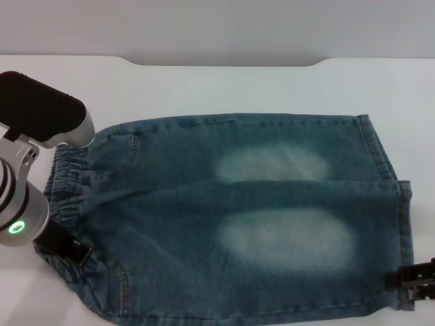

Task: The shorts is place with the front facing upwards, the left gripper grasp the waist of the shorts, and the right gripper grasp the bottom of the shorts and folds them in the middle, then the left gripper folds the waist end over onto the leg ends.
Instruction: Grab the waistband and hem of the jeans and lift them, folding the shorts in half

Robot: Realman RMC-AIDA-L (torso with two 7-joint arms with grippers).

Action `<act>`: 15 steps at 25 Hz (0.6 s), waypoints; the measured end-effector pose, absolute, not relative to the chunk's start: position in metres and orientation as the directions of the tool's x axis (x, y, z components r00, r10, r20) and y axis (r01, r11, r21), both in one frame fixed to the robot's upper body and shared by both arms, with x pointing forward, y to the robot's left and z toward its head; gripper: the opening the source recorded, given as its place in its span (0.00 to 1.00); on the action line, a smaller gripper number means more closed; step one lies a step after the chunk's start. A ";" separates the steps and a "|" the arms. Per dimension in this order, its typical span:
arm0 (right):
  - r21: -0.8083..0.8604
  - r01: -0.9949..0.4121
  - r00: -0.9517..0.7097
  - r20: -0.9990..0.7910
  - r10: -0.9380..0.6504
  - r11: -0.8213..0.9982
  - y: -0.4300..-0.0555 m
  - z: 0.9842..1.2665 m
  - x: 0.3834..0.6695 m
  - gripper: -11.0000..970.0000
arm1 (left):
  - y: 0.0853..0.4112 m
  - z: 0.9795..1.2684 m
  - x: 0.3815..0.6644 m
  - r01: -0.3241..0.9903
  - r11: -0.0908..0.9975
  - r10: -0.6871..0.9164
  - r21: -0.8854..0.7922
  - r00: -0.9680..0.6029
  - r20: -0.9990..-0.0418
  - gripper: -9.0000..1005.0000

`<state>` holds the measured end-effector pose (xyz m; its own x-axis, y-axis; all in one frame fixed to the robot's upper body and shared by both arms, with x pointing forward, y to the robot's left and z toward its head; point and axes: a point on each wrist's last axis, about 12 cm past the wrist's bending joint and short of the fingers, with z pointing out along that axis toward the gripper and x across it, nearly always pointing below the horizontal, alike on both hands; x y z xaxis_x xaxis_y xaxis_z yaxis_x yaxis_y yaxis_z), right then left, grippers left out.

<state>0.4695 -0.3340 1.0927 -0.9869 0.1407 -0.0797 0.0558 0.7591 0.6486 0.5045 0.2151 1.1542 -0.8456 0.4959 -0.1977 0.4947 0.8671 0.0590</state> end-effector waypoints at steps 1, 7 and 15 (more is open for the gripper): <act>0.653 0.053 -0.987 -0.083 0.141 0.755 -0.333 1.093 0.470 0.64 | 0.215 1.154 0.505 0.495 0.867 0.496 0.059 -0.845 -0.198 0.04; 0.663 0.050 -0.986 -0.088 0.143 0.747 -0.333 1.097 0.471 0.64 | 0.215 1.154 0.504 0.495 0.867 0.496 0.058 -0.846 -0.198 0.04; 0.657 0.050 -0.986 -0.086 0.141 0.752 -0.332 1.098 0.472 0.64 | 0.215 1.154 0.504 0.495 0.867 0.496 0.058 -0.846 -0.197 0.04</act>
<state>0.4722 -0.3321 1.0978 -0.9864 0.1405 -0.0857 0.0501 0.7522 0.6570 0.5045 0.2150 1.1541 -0.8455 0.4964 -0.1966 0.4954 0.8667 0.0578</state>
